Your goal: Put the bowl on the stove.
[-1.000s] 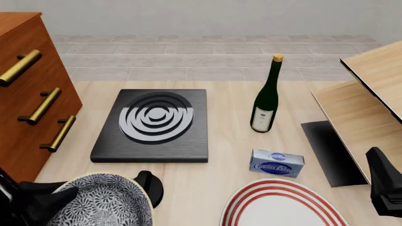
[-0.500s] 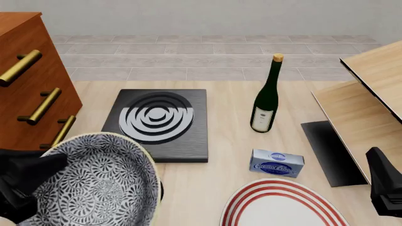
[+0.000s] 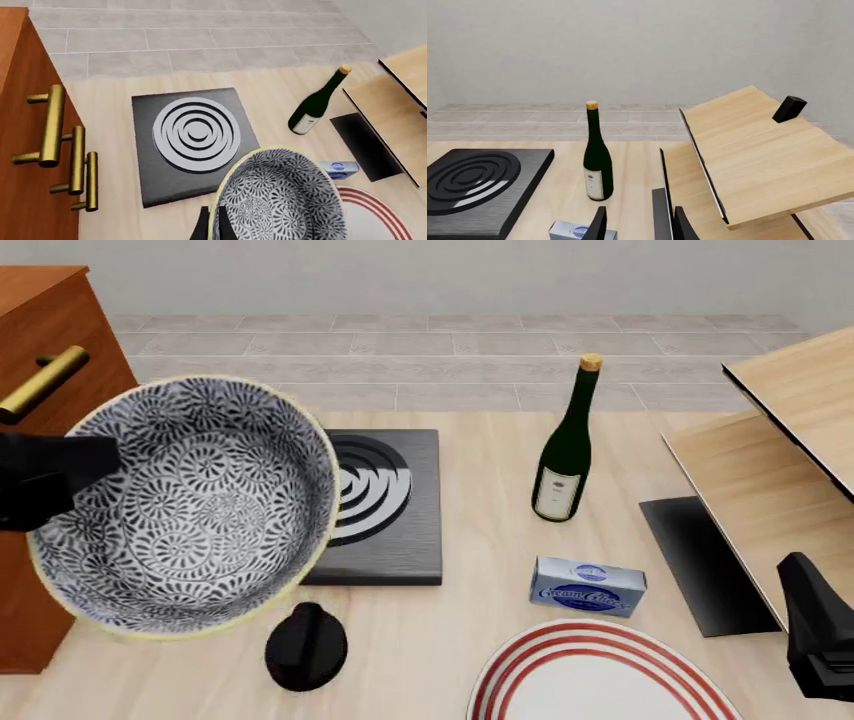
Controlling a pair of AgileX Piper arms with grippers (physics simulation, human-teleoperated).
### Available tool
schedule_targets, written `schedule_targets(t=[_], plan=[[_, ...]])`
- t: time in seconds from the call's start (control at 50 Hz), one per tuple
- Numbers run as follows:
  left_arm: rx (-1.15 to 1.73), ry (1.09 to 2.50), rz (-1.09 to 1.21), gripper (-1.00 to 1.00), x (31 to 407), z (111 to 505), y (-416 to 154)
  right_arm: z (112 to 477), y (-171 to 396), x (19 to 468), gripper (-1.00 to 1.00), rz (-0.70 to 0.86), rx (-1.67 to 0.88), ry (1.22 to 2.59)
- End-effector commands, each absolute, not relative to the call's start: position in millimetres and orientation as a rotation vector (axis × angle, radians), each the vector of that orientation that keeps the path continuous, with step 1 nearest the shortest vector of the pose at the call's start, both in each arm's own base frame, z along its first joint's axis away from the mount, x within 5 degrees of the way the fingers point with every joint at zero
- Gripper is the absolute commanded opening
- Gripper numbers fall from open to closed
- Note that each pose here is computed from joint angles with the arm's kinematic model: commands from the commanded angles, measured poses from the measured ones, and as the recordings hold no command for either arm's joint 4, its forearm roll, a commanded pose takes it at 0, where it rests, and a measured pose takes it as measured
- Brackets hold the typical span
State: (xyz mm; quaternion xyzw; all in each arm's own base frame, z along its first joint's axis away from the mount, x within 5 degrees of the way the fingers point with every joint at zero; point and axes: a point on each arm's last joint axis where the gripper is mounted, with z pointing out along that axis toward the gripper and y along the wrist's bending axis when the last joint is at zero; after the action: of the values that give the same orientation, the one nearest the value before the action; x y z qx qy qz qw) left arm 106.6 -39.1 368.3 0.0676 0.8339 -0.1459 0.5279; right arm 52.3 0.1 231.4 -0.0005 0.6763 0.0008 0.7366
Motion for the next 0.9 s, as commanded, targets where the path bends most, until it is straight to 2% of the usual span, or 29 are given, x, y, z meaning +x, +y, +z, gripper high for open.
schedule_targets(t=[0.02, 0.2, 0.36, 0.62, 0.9], plan=[[0.021, 1.950, -0.304, -1.00, 137.8, 385.8, -33.7, 231.4, 0.1, 52.3, 1.00, 0.002, -0.001, 1.485], [-0.068, 1.942, -0.285, -1.00, 171.3, 381.5, -31.0, 231.4, 0.1, 52.3, 1.00, 0.002, -0.001, 1.486], [-0.049, 1.951, -0.349, -1.00, 171.1, 378.6, -41.4, 231.4, 0.1, 52.3, 1.00, 0.002, -0.001, 1.485], [-0.037, 1.957, -0.364, -1.00, 193.3, 378.7, -50.4, 231.4, 0.1, 52.3, 1.00, 0.002, -0.001, 1.485], [-0.033, 2.010, -0.366, -1.00, 221.3, 350.9, -60.7, 231.4, 0.1, 52.3, 1.00, 0.002, -0.001, 1.485]])
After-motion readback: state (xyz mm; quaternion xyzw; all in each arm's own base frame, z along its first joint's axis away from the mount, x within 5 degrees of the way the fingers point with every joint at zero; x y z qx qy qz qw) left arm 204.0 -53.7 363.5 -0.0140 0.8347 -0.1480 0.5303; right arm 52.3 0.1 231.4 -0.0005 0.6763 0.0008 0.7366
